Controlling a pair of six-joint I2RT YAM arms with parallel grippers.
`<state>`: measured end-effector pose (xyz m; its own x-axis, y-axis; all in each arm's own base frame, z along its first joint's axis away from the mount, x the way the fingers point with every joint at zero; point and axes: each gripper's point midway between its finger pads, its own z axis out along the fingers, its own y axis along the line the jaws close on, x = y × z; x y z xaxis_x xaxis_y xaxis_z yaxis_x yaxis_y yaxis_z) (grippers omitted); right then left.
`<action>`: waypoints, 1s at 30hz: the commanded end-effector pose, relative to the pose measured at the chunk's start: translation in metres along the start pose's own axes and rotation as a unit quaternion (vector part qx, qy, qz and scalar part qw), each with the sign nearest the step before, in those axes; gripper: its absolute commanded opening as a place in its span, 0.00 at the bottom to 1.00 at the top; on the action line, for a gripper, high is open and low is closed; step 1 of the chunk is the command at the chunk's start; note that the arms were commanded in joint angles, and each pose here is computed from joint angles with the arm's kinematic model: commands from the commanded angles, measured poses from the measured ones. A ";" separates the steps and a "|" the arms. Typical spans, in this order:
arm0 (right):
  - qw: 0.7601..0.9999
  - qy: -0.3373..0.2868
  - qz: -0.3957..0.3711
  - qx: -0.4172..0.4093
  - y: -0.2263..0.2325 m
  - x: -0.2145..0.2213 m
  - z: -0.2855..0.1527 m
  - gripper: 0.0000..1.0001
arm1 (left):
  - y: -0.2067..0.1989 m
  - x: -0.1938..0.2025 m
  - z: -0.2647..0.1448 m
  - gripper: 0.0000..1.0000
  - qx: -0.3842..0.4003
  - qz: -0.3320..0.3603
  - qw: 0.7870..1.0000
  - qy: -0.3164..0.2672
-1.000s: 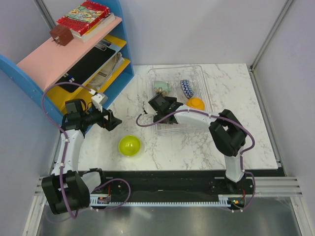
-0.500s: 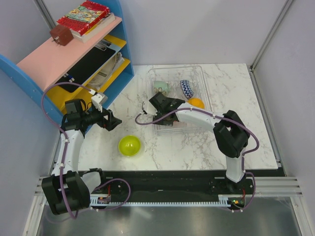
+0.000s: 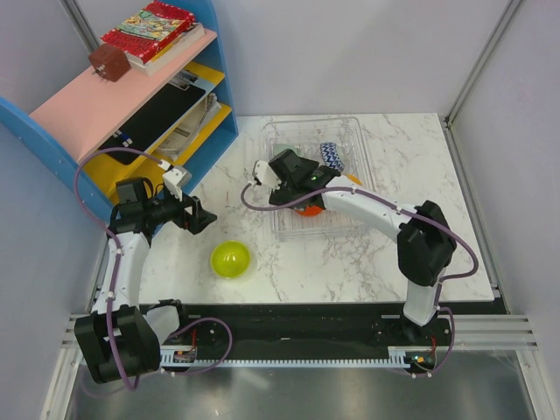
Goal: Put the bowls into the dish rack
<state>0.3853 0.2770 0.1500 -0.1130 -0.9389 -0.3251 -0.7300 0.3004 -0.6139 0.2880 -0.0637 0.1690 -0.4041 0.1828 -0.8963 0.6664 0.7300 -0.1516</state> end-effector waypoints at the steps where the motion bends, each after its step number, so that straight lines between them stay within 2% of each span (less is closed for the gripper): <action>1: 0.997 0.024 0.038 0.064 -0.047 0.028 -0.023 0.98 | -0.003 -0.008 -0.004 0.98 0.009 0.020 1.000 -0.011; 8: 0.993 0.095 0.053 0.050 -0.056 0.090 -0.001 0.97 | -0.016 -0.003 -0.010 1.00 0.057 0.057 0.996 0.026; 11: 0.993 0.104 0.051 0.031 -0.048 0.098 0.004 0.98 | -0.020 0.006 -0.014 1.00 0.069 0.063 0.995 0.047; 21: 0.994 0.090 0.050 -0.032 -0.014 0.089 0.024 0.98 | -0.033 0.041 -0.022 1.00 0.100 0.071 0.987 0.107; 30: 0.995 0.071 0.065 -0.024 -0.010 0.069 0.048 0.98 | -0.038 0.059 -0.024 1.00 0.115 0.067 0.982 0.135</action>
<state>0.4025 0.1967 0.0910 -0.3058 -0.9280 -0.2127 -0.7637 0.3725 -0.5273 0.2304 -0.0666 0.1384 -0.4507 0.4167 -0.7894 0.8122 0.5584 -0.1690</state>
